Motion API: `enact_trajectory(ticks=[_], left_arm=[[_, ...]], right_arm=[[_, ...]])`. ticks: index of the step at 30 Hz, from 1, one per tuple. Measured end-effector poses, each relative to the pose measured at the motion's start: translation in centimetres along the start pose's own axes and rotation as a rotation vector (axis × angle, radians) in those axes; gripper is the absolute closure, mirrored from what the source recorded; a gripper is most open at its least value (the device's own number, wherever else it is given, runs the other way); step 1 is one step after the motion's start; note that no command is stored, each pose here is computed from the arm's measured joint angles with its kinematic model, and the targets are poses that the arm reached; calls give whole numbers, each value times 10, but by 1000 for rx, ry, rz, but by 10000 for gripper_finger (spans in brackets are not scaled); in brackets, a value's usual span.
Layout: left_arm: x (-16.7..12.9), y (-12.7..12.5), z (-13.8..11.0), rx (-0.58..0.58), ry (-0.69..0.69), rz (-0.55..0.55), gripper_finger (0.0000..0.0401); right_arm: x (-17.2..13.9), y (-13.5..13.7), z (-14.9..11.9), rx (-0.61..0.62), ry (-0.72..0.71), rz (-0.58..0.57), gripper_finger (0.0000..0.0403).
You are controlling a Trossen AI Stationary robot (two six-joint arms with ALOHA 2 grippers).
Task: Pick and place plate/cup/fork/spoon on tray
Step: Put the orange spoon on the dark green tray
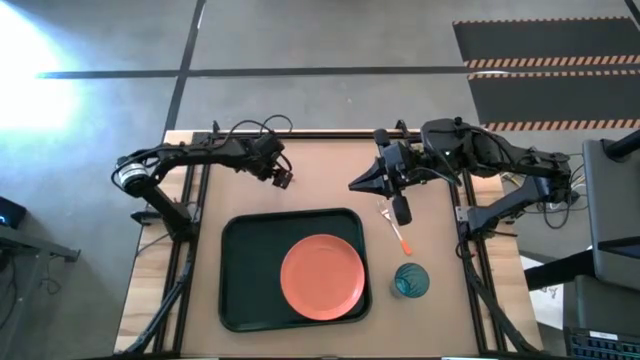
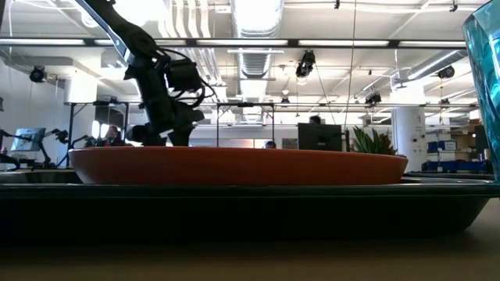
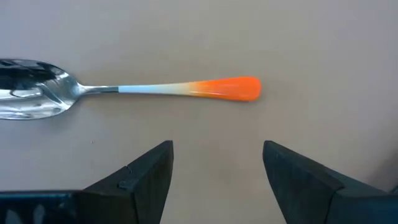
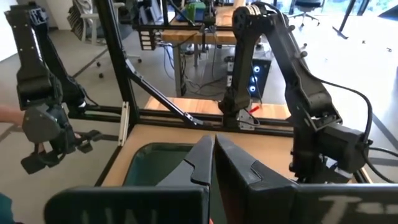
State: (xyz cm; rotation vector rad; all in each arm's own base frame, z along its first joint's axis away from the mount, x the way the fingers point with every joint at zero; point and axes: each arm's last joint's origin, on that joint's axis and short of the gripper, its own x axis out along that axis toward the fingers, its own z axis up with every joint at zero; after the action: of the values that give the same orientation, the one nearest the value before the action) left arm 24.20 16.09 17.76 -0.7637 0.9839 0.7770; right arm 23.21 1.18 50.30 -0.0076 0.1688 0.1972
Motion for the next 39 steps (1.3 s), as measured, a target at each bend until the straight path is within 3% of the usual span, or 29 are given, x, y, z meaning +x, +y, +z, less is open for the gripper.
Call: enact_trajectory(ticks=[8, 12, 18, 30, 39], left_arm=[[-5, -2, 6, 183, -17, 19, 170], [-17, -8, 17, 389, -30, 16, 170], [-38, -10, 21, 706, 101, 58, 170], [-37, -5, 10, 1140, 240, 81, 170], [-34, -8, 17, 1277, 158, 111, 170]], right_arm=[[-1, 0, -1, 1, 7, 0, 394], [-2, 0, 0, 9, 7, 0, 394], [-2, 0, 0, 50, 5, -1, 394], [-2, 0, 4, 78, -37, -8, 394], [0, 0, 4, 106, -47, -8, 394]])
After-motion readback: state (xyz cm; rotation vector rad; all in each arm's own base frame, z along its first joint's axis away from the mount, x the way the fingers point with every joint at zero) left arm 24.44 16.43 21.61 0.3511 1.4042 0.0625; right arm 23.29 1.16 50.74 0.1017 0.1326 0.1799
